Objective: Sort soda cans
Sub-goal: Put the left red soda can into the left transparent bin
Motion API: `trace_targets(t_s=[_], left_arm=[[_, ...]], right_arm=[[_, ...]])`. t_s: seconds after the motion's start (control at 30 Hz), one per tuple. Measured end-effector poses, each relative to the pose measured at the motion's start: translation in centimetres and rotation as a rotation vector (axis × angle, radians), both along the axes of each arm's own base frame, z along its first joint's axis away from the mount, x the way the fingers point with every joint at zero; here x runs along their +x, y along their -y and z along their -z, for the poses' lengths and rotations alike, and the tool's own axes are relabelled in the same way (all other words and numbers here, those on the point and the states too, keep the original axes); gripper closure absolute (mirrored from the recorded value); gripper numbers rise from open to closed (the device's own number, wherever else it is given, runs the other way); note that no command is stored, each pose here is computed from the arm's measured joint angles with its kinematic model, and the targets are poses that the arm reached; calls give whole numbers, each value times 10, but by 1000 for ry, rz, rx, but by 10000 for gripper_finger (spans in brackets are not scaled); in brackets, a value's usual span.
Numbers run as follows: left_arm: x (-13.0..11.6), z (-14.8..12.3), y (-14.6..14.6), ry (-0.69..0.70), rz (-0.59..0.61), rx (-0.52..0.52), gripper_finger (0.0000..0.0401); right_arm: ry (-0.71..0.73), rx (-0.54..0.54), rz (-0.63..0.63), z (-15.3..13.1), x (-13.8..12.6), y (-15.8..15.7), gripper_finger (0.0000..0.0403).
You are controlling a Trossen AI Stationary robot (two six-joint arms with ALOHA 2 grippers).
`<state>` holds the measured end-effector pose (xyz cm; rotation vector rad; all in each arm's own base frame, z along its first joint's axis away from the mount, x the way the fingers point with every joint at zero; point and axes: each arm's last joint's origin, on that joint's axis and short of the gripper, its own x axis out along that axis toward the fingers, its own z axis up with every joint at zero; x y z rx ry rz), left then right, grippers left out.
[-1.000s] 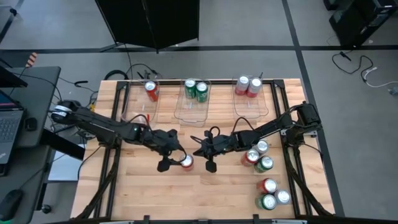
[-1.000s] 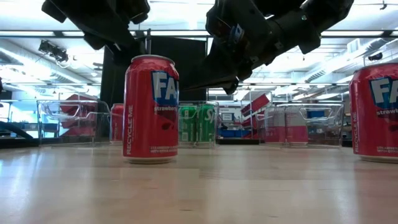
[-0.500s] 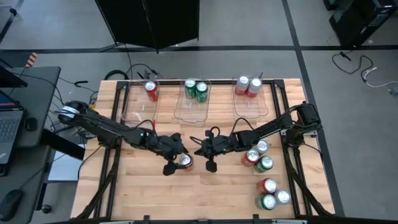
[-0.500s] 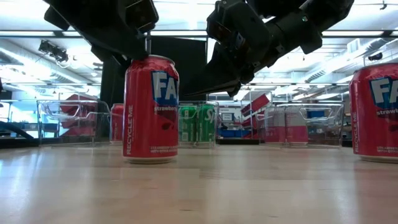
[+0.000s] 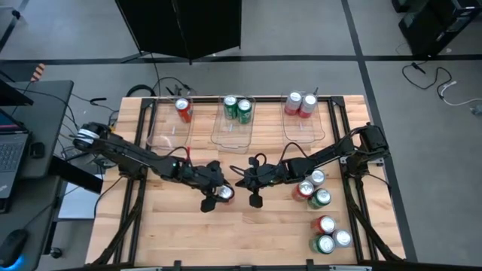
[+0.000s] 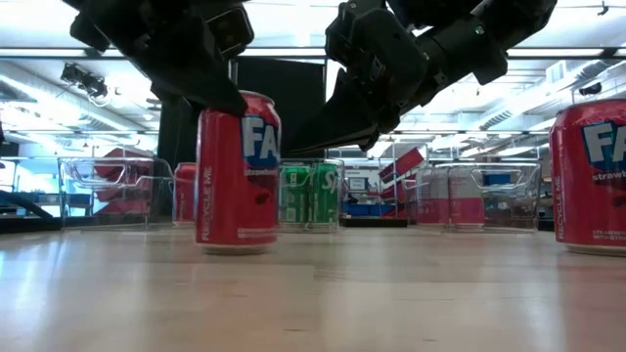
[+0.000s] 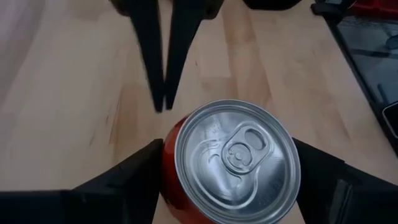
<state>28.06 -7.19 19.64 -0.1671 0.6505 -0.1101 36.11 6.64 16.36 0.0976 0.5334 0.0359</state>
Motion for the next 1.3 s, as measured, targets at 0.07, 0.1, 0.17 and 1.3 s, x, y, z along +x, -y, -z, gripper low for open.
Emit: trace_targets(t_s=[0.07, 0.1, 0.17, 1.3], left_arm=[[-5, -9, -3, 18, -20, 4, 117], [-8, -16, -6, 38, -40, 9, 117], [-17, -35, -14, 49, -97, 35, 117], [-184, -115, -157, 22, -1393, 255, 117]], right_arm=[[0, 0, 0, 0, 0, 0, 403], [0, 0, 0, 0, 0, 0, 403], [1, 0, 0, 0, 0, 0, 403], [43, -57, -24, -3, 2, 0, 403]])
